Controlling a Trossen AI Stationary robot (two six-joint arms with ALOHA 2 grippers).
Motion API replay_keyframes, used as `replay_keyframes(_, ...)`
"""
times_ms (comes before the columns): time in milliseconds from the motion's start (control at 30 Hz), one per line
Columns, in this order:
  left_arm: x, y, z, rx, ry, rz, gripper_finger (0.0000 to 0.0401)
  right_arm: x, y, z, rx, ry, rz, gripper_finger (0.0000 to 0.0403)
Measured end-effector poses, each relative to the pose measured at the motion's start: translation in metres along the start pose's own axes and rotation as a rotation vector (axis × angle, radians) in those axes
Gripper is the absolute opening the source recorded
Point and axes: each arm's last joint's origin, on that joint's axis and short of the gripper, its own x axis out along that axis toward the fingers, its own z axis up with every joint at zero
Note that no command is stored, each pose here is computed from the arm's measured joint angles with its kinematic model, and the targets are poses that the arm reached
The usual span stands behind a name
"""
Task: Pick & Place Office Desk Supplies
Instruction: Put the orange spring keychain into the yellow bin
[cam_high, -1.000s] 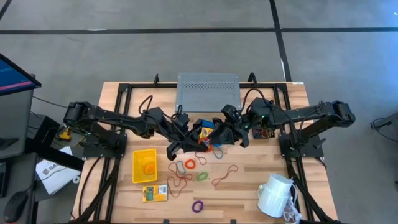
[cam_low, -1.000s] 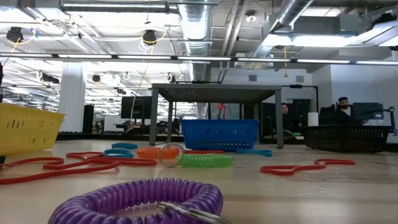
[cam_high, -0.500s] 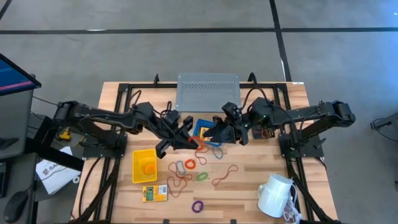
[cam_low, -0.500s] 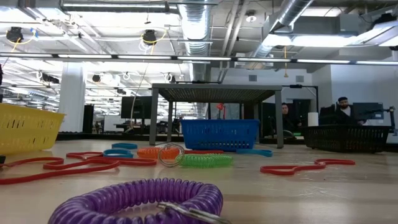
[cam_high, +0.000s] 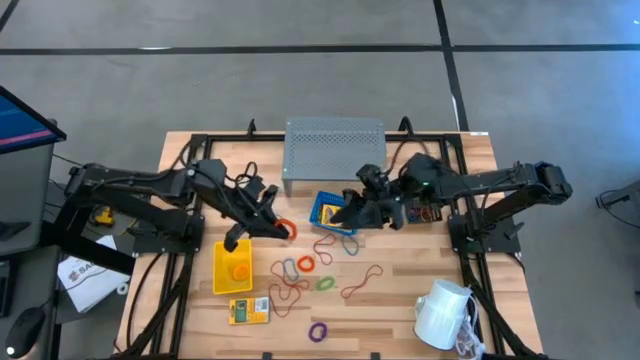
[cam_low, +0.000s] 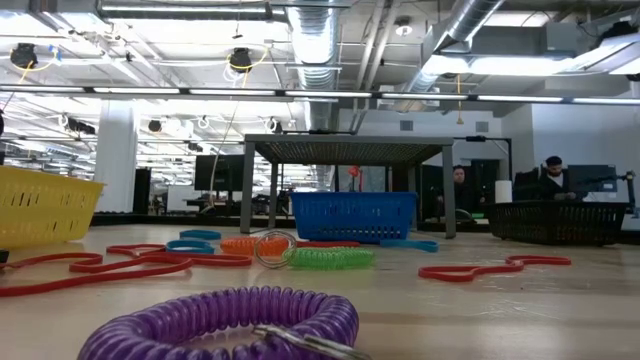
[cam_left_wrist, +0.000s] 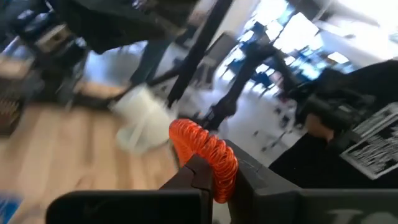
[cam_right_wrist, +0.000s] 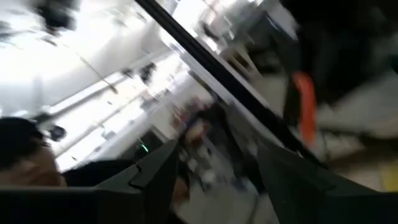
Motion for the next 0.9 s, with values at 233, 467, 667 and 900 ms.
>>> replay_keyframes(233, -0.021, 0.005, -0.027, -0.139, 0.246, 0.230, 0.0008, -0.010, -0.031, -0.020, 0.077, 0.215, -0.281, 0.0192)
replay_keyframes(467, -0.029, 0.011, -0.071, -0.327, 0.521, 0.438, 0.0008, -0.014, -0.037, -0.027, 0.059, 0.290, -0.347, 0.0168)
replay_keyframes(667, -0.030, 0.012, -0.121, -0.453, 0.704, 0.527, 0.0008, -0.020, -0.043, -0.035, 0.080, 0.361, -0.425, 0.0151)
replay_keyframes(900, -0.033, 0.003, -0.163, -0.412, 0.744, 0.614, 0.0008, -0.022, -0.045, -0.040, 0.046, 0.403, -0.470, 0.0137)
